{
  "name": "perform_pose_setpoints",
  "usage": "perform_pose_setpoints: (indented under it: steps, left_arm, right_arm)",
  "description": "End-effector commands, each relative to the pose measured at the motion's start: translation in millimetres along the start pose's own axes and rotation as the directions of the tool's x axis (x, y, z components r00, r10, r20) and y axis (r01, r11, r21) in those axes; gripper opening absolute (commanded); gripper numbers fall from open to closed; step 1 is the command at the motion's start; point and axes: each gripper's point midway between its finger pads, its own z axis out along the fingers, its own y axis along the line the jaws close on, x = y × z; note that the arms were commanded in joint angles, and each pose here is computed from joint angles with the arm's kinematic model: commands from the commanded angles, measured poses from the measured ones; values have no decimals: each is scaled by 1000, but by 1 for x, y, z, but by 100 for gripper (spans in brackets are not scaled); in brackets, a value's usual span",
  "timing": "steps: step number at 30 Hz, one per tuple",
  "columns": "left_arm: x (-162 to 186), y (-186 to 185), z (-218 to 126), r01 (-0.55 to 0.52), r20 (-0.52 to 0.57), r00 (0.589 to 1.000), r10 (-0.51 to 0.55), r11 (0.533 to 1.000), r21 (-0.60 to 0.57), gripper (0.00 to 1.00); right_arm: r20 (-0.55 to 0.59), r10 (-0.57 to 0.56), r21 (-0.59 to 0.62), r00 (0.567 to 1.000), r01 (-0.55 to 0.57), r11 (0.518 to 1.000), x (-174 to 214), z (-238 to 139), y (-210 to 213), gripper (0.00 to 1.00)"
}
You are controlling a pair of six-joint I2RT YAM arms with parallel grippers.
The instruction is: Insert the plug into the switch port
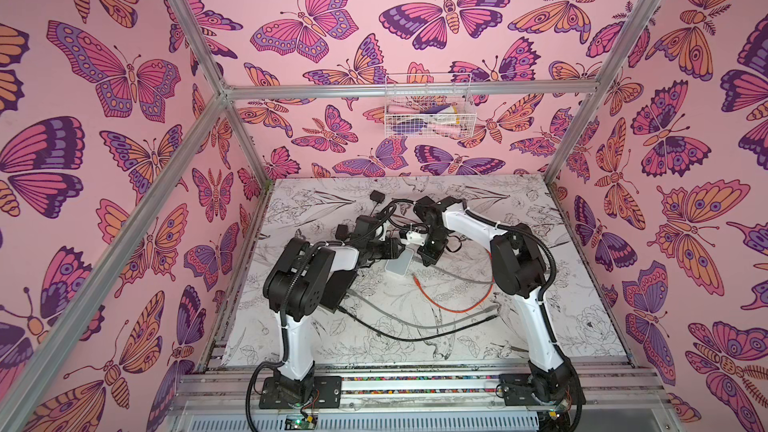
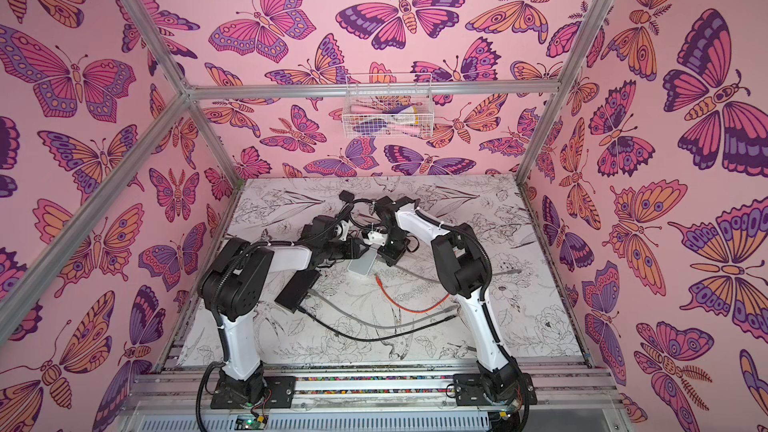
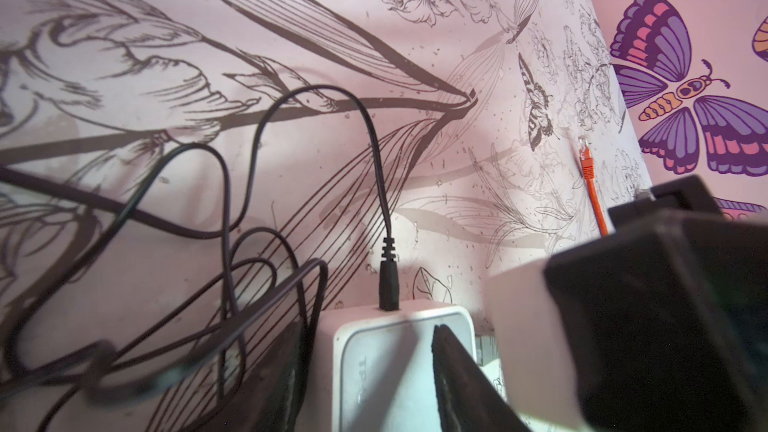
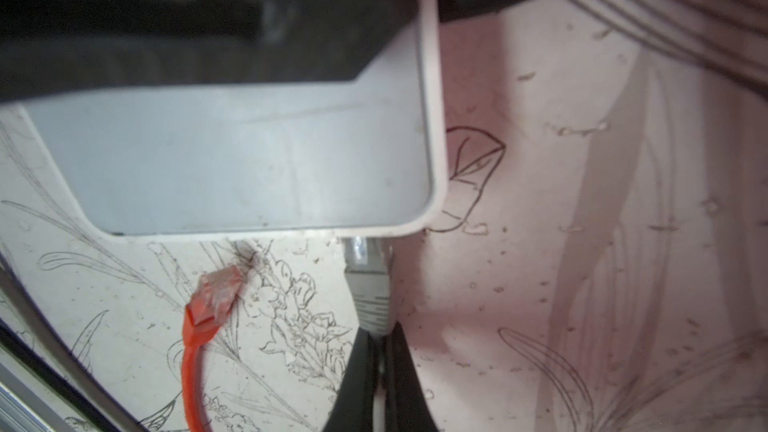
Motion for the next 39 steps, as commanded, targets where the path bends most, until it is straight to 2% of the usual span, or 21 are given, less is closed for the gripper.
perform_pose_setpoints:
  steps: [1,20,39]
  left_arm:
    - [43,-33,5,5,-130,991,9,994,106,52]
    - [62,-44,7,-10,-159,987,36,987,159,52]
    - [74,-60,11,-37,-168,983,73,976,213,52]
  right_arm:
    - [197,-65,25,978,61,998,-41,-21,1,0]
    - [346,-78,59,935,62,996,-77,-50,0,0]
    - [362,-92,29,928,88,996,-95,-45,3,0]
